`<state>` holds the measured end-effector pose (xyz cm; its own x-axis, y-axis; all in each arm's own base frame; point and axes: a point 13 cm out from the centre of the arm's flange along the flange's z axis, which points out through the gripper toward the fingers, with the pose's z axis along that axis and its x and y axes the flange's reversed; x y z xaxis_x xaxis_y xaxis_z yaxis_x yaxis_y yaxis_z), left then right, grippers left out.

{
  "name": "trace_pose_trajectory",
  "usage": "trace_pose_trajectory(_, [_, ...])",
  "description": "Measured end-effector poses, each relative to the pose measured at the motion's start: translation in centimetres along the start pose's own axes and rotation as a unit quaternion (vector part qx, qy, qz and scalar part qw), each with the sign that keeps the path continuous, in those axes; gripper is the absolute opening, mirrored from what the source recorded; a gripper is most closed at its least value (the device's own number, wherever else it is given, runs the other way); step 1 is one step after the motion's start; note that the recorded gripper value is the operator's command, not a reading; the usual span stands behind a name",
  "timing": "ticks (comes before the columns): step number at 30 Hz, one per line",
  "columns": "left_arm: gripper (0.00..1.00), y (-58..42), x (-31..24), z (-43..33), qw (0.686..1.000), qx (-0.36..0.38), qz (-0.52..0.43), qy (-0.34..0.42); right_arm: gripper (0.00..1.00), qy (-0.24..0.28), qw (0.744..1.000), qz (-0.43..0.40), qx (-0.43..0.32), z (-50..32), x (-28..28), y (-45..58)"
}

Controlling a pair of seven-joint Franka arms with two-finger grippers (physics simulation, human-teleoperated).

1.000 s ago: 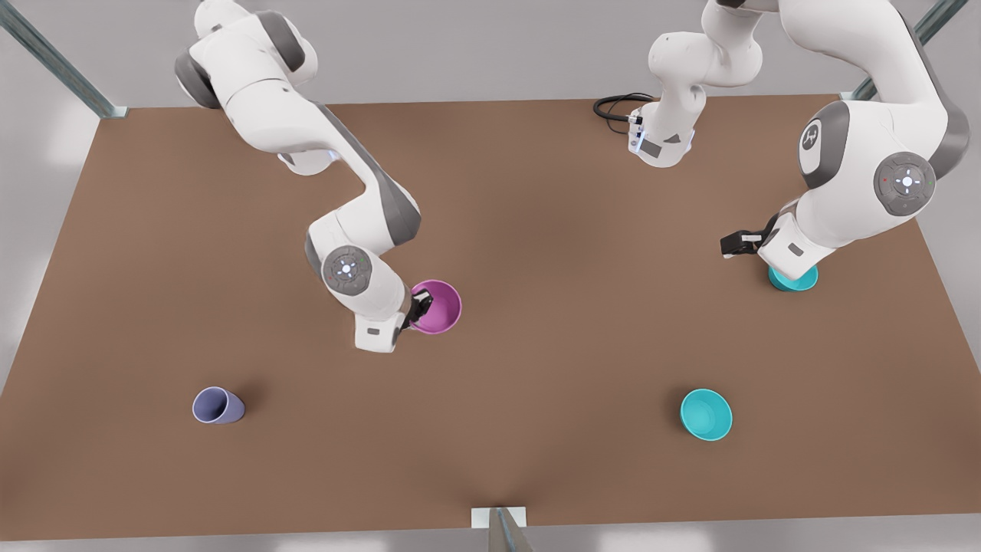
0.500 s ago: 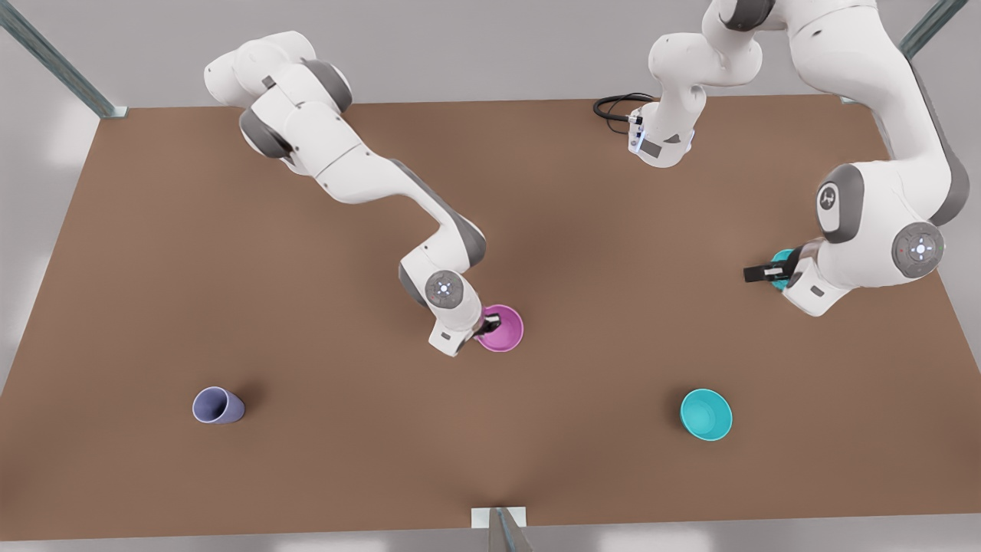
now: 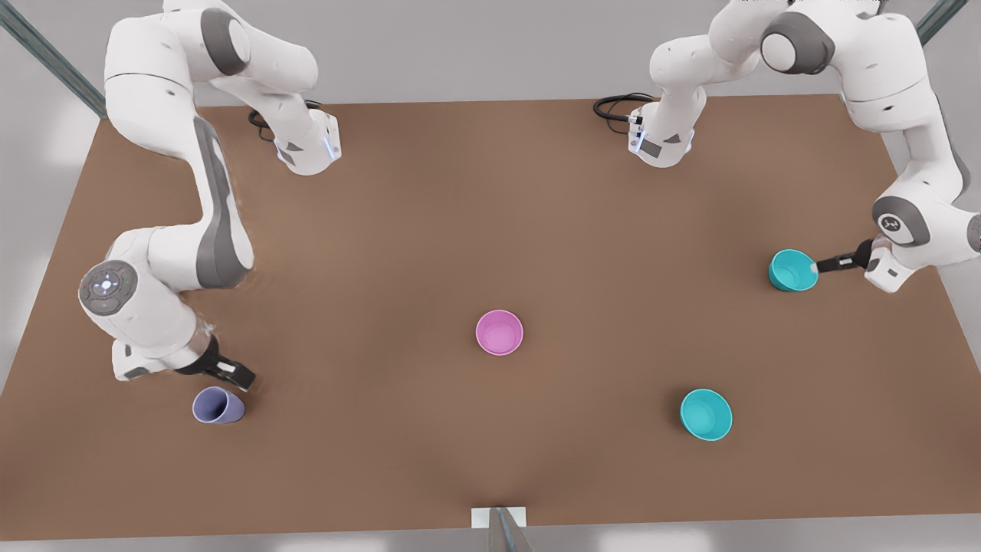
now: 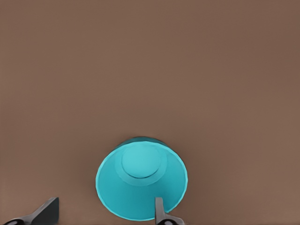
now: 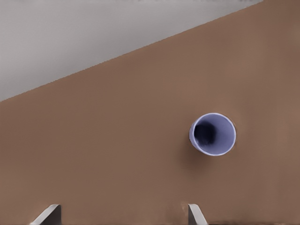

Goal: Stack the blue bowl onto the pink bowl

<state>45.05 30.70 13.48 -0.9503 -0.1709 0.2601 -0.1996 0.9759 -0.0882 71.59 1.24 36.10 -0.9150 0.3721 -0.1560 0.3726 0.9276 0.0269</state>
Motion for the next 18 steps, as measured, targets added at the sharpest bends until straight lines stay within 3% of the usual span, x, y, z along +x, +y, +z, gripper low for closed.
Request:
trace_pose_trajectory(4, [1.0, 2.2, -0.5, 2.8, 0.998, -0.001, 0.052, -0.018, 1.0, 0.009, 0.999, -0.034, 0.019, -9.8, 2.2, -5.9])
trace_pose_trajectory(11, [1.0, 1.6, -0.1, 7.1, 0.992, 0.024, 0.119, -0.034, 1.0, 0.101, 0.988, -0.113, 0.027, -8.2, 6.8, -7.6])
trace_pose_trajectory(12, [0.93, 1.5, -0.1, 7.4, 0.991, 0.027, 0.127, -0.037, 1.0, 0.11, 0.986, -0.123, 0.026, -7.8, 7.3, -7.7])
trace_pose_trajectory(14, [0.47, 1.2, -0.3, 7.6, 0.988, 0.032, 0.142, -0.045, 1.0, 0.122, 0.982, -0.141, 0.025, -7.2, 8.1, -7.8])
trace_pose_trajectory(15, [0.31, 1.1, -0.4, 7.6, 0.987, 0.033, 0.149, -0.049, 1.0, 0.126, 0.98, -0.149, 0.024, -7.0, 8.3, -7.9])
trace_pose_trajectory(16, [0.24, 1.1, -0.5, 7.6, 0.986, 0.033, 0.158, -0.052, 1.0, 0.129, 0.979, -0.157, 0.023, -6.9, 8.4, -7.9])
trace_pose_trajectory(18, [0.21, 0.9, -0.6, 7.5, 0.983, 0.034, 0.174, -0.055, 1.0, 0.132, 0.976, -0.171, 0.021, -6.8, 8.6, -8.0])
